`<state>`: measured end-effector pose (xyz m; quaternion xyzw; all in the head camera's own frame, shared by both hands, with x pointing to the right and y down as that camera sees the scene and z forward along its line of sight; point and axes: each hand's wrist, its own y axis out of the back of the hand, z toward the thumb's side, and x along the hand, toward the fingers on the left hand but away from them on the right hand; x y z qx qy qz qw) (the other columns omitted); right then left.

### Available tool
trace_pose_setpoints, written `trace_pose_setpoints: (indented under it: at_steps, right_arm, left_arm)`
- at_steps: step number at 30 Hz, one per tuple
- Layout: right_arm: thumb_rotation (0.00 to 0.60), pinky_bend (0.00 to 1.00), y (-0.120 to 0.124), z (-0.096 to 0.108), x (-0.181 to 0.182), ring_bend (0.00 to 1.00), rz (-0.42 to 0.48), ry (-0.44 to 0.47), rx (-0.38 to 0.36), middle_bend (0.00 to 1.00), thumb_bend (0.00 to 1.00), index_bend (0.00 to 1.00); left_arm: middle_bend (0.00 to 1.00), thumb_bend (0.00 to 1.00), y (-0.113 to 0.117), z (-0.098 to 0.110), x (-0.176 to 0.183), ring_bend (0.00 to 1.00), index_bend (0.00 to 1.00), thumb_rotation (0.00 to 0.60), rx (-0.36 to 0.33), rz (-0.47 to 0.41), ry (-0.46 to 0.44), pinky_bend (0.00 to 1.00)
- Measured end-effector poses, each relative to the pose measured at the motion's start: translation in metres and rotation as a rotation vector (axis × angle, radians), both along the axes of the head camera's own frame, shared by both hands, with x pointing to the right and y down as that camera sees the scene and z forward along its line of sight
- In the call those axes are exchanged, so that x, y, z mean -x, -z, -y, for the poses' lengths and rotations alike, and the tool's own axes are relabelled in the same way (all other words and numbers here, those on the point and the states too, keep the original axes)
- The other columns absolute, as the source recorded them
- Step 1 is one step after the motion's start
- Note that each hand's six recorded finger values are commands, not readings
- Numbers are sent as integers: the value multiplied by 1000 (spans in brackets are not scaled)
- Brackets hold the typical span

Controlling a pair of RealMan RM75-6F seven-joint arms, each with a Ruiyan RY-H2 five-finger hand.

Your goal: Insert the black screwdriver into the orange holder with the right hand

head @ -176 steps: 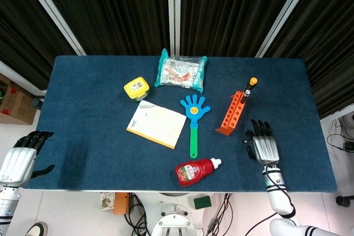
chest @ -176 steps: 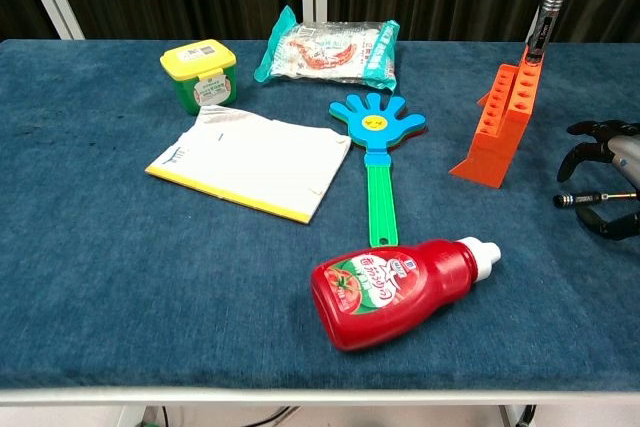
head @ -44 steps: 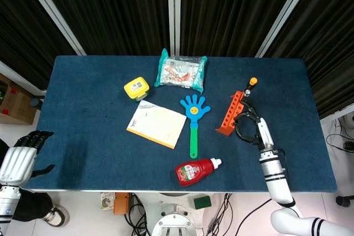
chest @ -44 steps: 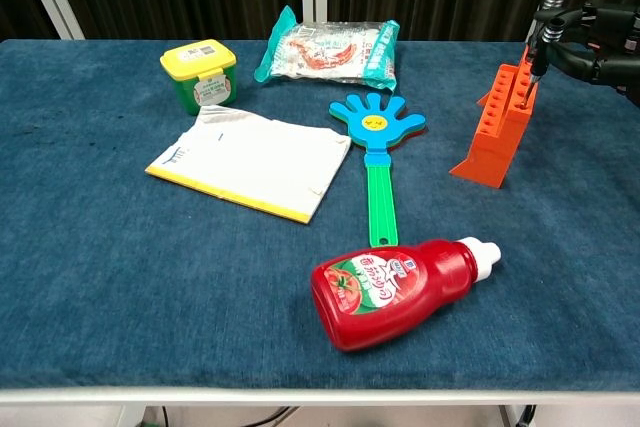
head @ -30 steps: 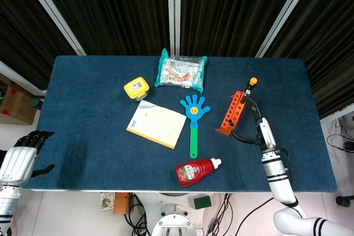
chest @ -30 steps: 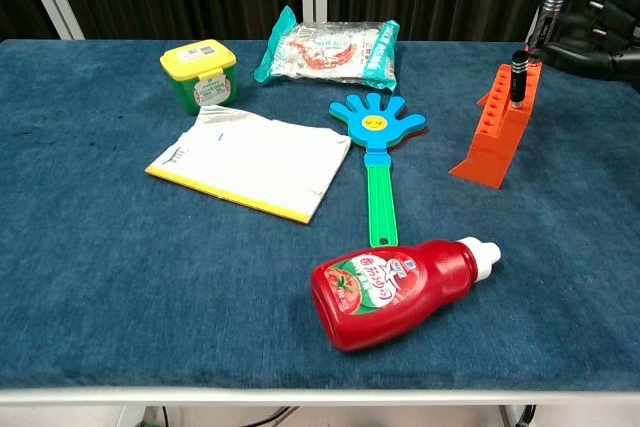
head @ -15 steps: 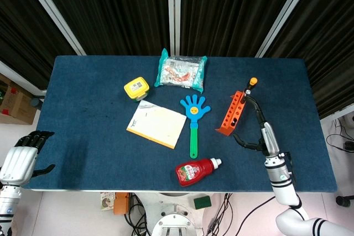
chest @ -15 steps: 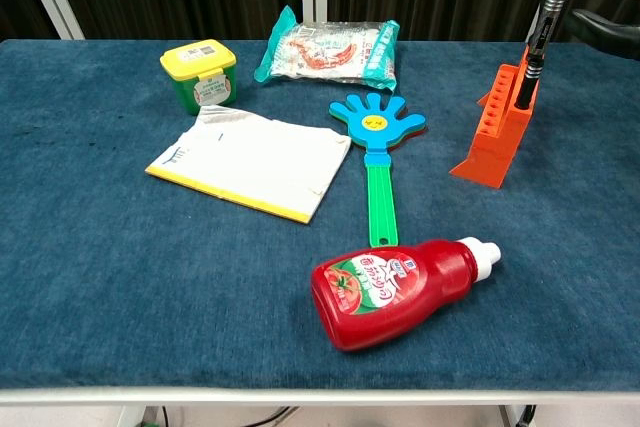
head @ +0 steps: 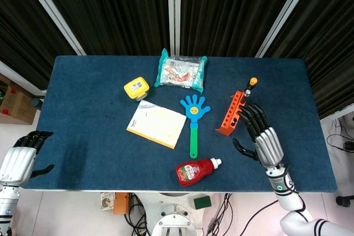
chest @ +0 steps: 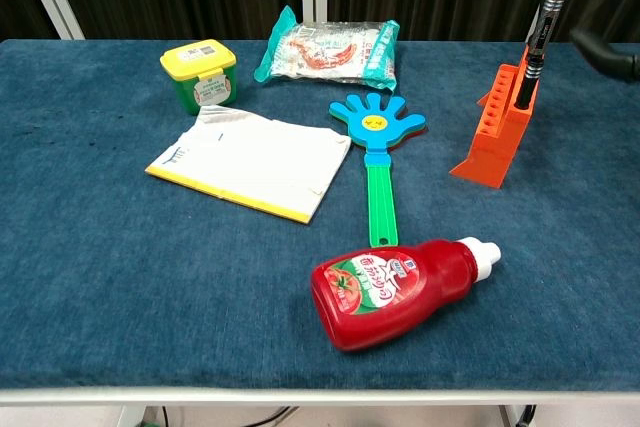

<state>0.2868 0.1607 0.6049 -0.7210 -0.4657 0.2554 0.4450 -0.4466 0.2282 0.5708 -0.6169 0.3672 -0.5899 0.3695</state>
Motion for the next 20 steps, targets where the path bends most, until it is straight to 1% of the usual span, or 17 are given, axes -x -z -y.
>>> trace_pose_setpoints:
  at_steps: [1,2,4,5,7,8,11,14,17,20]
  right_arm:
    - [600,0,-1,-3,-4,0,-52,-1,-4,1,325,8]
    - [600,0,-3,-7,-10,0,-127,-7,-5,0,320,0]
    - [600,0,-6,-14,-21,0,-248,-22,2,0,314,0]
    - [600,0,-6,-20,-29,0,-329,-36,15,0,312,0]
    - [600,0,-5,-29,-42,0,-439,-65,50,0,311,0]
    - [600,0,-2,-36,-52,0,-498,-88,85,0,310,0]
    - [600,0,6,-55,-79,0,-615,-153,190,0,307,0]
    - [600,0,11,-74,-109,0,-732,-215,280,0,306,0]
    - [600,0,16,-85,-126,0,-771,-256,341,0,306,0]
    - [600,0,18,-87,-130,0,-766,-263,351,0,306,0]
  left_arm:
    - [216,36,0,0,0,143,185,600,-1,0,0,261]
    - [216,36,0,0,0,143,185,600,-1,0,0,261]
    - [216,36,0,0,-1,143,185,600,-2,1,-1,261]
    - [216,36,0,0,-1,142,185,600,-2,1,-1,261]
    - [216,36,0,-1,-1,143,185,600,-2,2,-2,260]
    - [216,36,0,-1,-1,143,185,600,-3,3,-2,260]
    - [216,35,1,-1,-2,142,185,600,-7,4,-2,260]
    - [216,36,1,-2,-3,143,185,600,-11,6,-3,261]
    - [208,36,1,-3,-3,143,185,600,-13,8,-3,261]
    - [192,36,2,-3,-5,143,185,600,-20,8,-5,262]
